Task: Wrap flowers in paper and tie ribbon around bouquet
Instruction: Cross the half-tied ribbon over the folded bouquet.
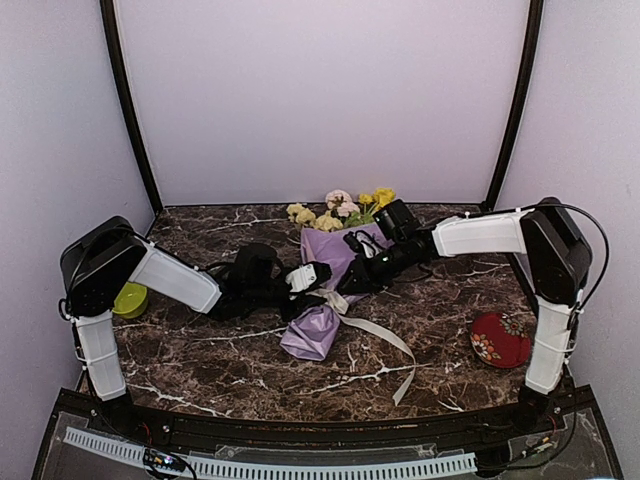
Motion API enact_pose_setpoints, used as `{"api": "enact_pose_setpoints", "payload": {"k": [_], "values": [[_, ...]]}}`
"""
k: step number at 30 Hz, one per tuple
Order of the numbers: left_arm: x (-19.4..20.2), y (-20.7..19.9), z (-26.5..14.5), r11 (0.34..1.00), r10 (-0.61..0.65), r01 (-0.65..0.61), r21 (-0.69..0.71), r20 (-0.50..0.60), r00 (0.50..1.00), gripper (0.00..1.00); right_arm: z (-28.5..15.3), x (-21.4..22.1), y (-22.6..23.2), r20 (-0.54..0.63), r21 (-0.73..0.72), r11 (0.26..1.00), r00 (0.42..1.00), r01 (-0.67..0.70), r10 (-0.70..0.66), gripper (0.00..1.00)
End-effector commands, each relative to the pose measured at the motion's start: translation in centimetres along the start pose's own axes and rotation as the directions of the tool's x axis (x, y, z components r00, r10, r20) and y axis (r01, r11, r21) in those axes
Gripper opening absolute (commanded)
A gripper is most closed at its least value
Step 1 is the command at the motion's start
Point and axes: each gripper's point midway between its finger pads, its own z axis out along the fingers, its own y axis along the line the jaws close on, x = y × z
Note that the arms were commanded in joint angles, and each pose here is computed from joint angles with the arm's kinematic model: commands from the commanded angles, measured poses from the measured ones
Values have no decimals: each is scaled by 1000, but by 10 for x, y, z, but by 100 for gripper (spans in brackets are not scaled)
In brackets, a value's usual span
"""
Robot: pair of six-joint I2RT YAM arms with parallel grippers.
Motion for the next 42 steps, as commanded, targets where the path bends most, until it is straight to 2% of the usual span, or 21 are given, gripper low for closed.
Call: {"api": "enact_pose_setpoints", "payload": {"k": [1,11,23,28,31,36,38,40,42], "values": [[-6,5,1,1000,-14,14,-6,17,1000,28,6,2,31,-28,-88,994,997,66,-69,25],[-6,5,2,1000,-25,25,-6,19,1000,28,17,7,41,-47,-145,989,998,38,-45,27],[-8,6,2,999,-36,36,-6,21,999,28,26,10,34,-61,-78,996,997,42,-46,32],[-7,6,2,999,-39,39,-5,17,999,28,27,10,33,-63,-72,997,997,42,-46,10],[-6,6,2,999,-39,39,-5,13,999,28,25,8,34,-57,-70,996,997,46,-50,1],[-15,9,-5,999,-51,52,-15,31,998,28,20,6,36,-54,-64,996,997,57,-61,0],[-24,6,-10,999,-47,47,7,48,998,35,18,5,36,-52,-57,996,996,63,-66,0],[-29,3,-16,999,-47,46,28,46,998,48,15,4,33,-48,-45,997,997,64,-67,0],[-31,1,-22,998,-52,51,41,37,998,57,13,3,31,-44,-35,997,997,67,-68,0]]}}
